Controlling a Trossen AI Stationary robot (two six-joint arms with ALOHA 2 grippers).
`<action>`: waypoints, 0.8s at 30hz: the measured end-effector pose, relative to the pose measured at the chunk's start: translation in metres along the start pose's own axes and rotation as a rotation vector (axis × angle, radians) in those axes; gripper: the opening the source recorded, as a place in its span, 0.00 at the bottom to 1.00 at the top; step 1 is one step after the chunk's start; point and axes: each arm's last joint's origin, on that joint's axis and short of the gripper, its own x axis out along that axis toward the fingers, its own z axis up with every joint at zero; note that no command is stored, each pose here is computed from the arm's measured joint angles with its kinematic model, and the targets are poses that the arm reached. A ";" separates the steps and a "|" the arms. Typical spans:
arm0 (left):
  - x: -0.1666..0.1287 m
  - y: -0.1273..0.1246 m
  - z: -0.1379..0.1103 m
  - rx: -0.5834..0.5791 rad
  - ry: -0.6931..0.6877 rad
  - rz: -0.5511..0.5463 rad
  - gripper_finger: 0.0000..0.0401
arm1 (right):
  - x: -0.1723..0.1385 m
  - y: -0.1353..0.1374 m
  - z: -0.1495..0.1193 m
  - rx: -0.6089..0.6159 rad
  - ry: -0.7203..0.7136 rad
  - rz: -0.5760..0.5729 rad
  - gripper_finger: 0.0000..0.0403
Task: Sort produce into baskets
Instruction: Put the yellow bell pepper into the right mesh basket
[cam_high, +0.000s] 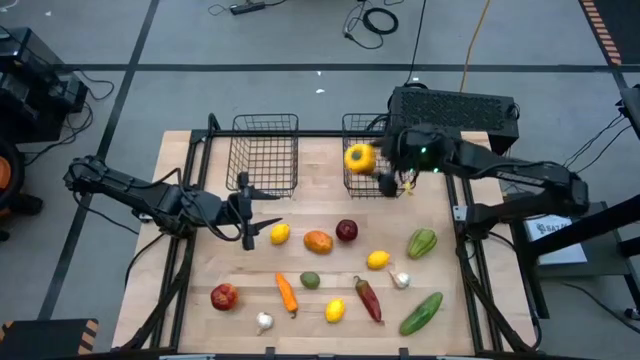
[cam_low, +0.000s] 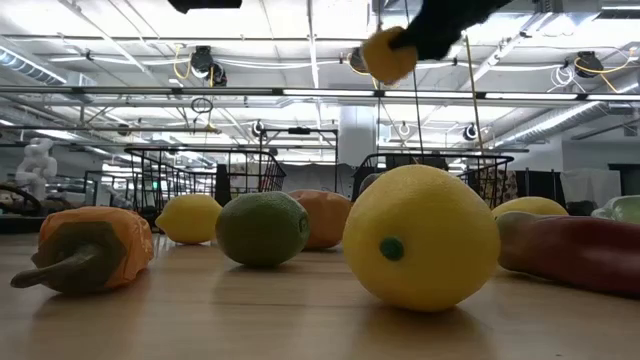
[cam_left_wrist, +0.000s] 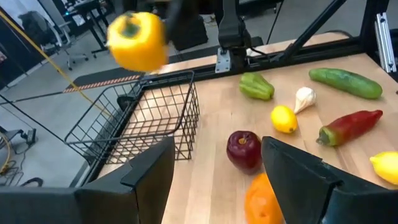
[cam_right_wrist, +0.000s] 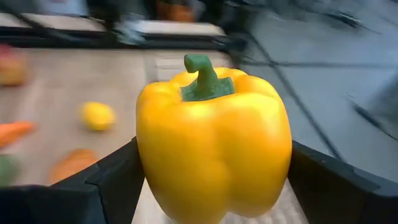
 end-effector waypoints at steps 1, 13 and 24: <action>0.000 0.000 -0.001 0.003 0.007 -0.001 0.61 | -0.002 -0.006 -0.003 0.014 0.009 -0.042 0.83; 0.000 0.000 -0.003 0.011 0.025 -0.004 0.61 | 0.040 -0.041 -0.094 0.276 0.006 -0.243 0.83; 0.000 0.000 -0.002 0.009 0.022 -0.005 0.61 | 0.081 -0.040 -0.128 0.382 0.057 -0.274 0.83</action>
